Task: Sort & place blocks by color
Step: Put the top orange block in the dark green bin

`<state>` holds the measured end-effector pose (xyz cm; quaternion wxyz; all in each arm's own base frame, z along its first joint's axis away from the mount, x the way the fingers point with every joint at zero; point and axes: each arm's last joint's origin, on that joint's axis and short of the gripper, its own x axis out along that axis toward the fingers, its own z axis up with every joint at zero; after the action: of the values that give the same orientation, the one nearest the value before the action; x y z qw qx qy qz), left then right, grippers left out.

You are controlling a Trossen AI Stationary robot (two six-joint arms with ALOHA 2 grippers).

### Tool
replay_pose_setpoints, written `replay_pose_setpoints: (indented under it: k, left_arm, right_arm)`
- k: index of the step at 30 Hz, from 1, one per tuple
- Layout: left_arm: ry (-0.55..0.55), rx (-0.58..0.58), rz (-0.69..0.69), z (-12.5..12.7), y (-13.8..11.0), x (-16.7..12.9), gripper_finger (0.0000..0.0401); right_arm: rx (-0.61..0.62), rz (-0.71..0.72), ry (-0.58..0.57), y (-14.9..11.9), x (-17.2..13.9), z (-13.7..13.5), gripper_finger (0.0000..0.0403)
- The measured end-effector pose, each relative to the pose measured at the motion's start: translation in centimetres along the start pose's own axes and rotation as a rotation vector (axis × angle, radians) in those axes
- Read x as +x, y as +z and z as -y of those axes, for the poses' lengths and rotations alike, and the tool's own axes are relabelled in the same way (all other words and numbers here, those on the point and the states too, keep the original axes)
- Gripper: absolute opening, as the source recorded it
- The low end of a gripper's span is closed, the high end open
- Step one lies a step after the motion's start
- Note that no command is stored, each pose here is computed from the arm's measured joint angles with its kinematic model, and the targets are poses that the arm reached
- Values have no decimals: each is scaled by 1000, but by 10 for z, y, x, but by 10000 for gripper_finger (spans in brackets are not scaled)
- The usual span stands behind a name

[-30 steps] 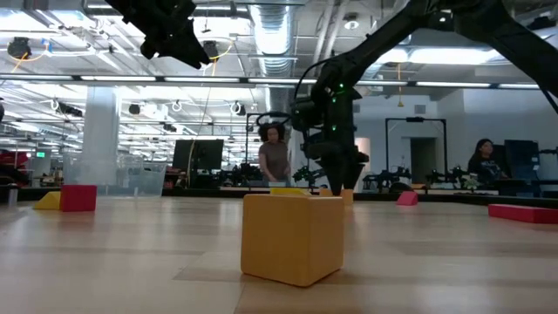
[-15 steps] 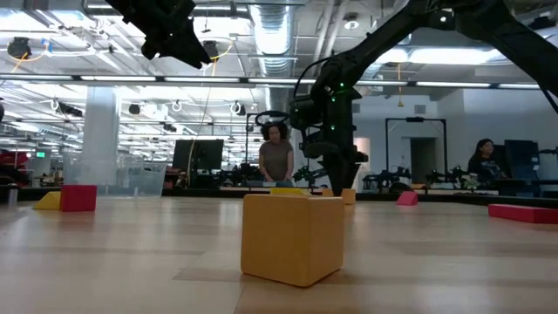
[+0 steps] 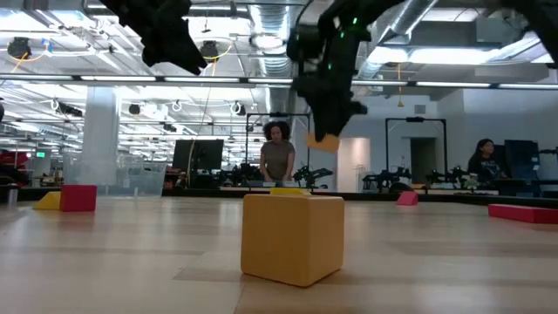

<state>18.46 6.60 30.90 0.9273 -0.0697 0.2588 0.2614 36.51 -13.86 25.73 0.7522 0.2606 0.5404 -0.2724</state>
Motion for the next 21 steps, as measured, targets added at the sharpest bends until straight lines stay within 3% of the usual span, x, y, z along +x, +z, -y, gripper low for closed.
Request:
replay_pose_setpoints:
  k: [6,14,21]
  left_arm:
    - [-110,16,-13,5,-1,-1,183]
    - [-184,155,3,18,-2,-4,183]
    - [-229,178,101,21,8,-4,183]
  right_arm:
    - [90,60,33,-42,-22,-41,120]
    - [269,134,152,-117,-57,-100,119]
    - [335,214,257,-164,-103,-120,119]
